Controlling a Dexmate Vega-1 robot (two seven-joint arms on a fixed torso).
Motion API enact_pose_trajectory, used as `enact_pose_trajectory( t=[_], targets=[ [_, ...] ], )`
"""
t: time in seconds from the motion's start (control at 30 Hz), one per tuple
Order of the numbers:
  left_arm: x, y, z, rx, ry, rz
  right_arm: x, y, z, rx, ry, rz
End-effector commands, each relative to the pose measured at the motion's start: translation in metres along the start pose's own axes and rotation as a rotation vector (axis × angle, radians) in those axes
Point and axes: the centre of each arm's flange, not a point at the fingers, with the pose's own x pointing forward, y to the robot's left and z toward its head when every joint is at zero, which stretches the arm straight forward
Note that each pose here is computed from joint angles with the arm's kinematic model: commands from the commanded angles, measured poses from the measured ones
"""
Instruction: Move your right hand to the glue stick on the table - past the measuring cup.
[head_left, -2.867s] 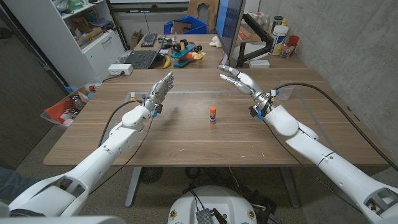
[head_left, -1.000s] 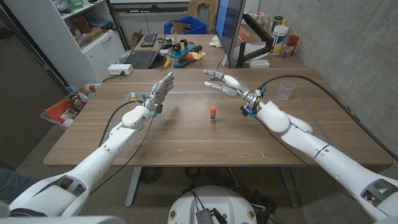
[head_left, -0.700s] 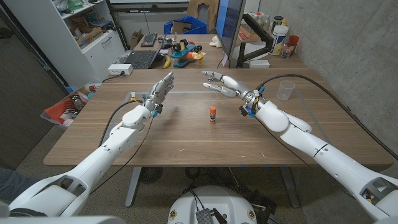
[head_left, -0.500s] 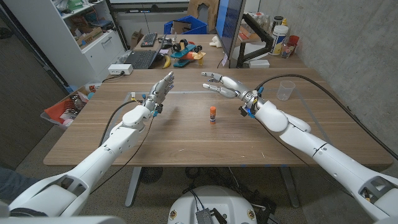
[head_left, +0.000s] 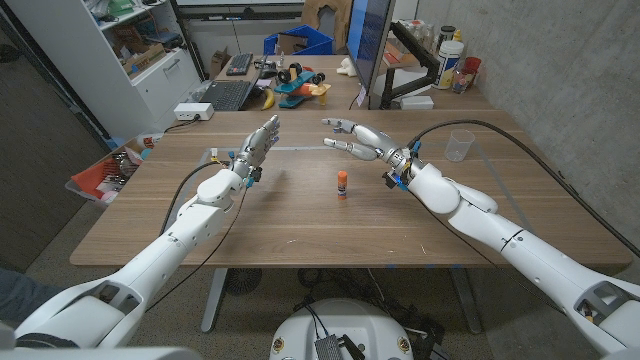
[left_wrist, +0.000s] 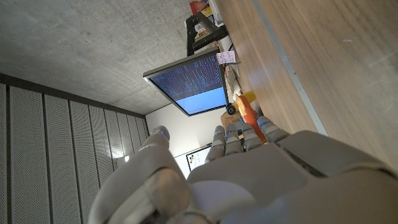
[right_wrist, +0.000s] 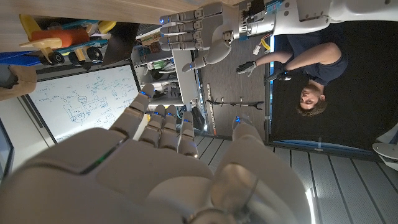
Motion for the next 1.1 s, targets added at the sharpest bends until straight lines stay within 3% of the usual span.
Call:
enact_pose_trajectory(
  t=[0.03, 1.1],
  targets=[
    [0.002, 0.000, 0.000, -0.002, -0.004, -0.001, -0.002, 0.007, 0.003, -0.036, -0.009, 0.011],
    [0.003, 0.002, -0.002, 0.002, 0.005, -0.007, 0.003, 0.023, 0.009, -0.159, -0.015, 0.056]
  ],
)
